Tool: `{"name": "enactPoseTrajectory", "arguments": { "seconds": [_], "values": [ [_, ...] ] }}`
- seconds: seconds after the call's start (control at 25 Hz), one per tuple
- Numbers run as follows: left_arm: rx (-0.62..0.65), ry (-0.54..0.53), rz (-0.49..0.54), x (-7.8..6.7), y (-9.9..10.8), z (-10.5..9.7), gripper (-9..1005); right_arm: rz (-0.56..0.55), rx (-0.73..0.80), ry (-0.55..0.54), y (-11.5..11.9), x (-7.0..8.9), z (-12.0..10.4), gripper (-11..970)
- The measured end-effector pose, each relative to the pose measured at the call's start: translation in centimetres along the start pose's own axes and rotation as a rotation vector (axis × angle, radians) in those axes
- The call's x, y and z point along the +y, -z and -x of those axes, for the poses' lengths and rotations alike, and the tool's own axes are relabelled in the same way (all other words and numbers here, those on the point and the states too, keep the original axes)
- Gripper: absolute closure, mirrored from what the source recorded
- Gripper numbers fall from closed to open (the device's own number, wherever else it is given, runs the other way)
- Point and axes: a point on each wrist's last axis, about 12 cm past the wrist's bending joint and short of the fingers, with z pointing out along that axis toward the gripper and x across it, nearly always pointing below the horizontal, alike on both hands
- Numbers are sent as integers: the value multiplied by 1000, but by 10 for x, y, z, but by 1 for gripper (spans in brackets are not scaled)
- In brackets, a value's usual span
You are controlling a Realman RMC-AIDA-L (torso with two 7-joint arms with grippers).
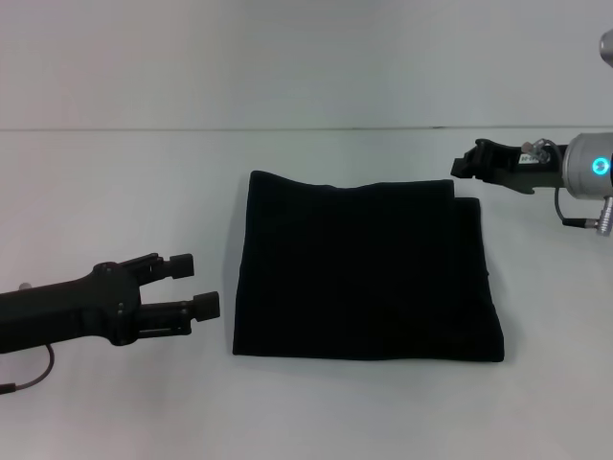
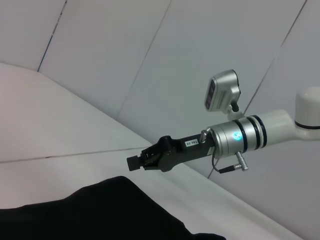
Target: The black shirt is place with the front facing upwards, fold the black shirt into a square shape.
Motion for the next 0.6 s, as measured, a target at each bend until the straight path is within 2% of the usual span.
{"name": "enactPoseTrajectory", "arguments": {
  "seconds": [0.2,0.6],
  "values": [
    [-6,0,2,0,1,1,32,-5,-3,-14,2,-4,-2,937],
    [-56,-6,37,4,12,8,32,31,43,-92,16,-15,1,902]
  ]
}}
